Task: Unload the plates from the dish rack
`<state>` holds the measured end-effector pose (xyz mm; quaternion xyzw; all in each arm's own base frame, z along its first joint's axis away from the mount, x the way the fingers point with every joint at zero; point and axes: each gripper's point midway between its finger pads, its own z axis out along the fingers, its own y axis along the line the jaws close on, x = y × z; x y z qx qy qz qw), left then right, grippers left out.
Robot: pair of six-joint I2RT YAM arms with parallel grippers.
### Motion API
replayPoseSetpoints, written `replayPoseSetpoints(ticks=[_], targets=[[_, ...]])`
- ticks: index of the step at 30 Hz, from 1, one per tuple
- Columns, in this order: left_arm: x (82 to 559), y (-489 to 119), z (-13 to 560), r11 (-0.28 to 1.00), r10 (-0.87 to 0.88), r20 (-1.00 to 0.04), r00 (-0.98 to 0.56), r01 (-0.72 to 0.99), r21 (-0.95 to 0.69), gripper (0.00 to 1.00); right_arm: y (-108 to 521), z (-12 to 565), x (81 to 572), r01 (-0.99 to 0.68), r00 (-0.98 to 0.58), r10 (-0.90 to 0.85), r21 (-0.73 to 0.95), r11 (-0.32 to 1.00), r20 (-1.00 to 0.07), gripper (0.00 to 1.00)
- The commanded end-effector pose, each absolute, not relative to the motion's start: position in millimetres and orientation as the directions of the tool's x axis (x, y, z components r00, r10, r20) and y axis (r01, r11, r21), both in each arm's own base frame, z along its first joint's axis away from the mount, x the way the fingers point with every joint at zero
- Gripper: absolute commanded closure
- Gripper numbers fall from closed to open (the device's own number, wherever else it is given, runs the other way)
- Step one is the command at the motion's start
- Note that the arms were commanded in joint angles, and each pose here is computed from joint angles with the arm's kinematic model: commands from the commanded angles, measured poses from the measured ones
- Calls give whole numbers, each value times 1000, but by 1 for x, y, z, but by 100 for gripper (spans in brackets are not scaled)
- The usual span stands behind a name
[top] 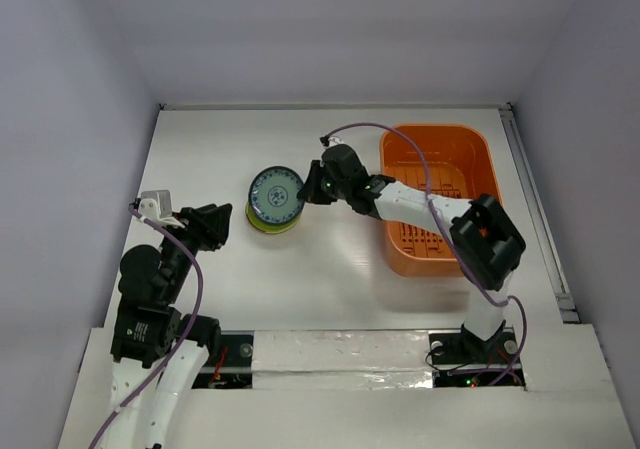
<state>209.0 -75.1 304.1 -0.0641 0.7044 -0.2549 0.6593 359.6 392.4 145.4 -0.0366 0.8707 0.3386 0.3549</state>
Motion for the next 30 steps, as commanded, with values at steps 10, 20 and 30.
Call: replayPoseSetpoints(ticks=[10,20,30], targets=[[211,-74,315,859,-436,-896,-80,261,-441,62,434,121,365,-280,-785,230,661,696,-575,79],[212,-72,314,862,-437,-896,-77,251,-441,62,414,148,359,-295,-725,192,550,781,-662,33],[210,-70,317,862,-443,-894,-67,243,-445,54,382,228,334,-359,-591,179,455,815,-787,0]])
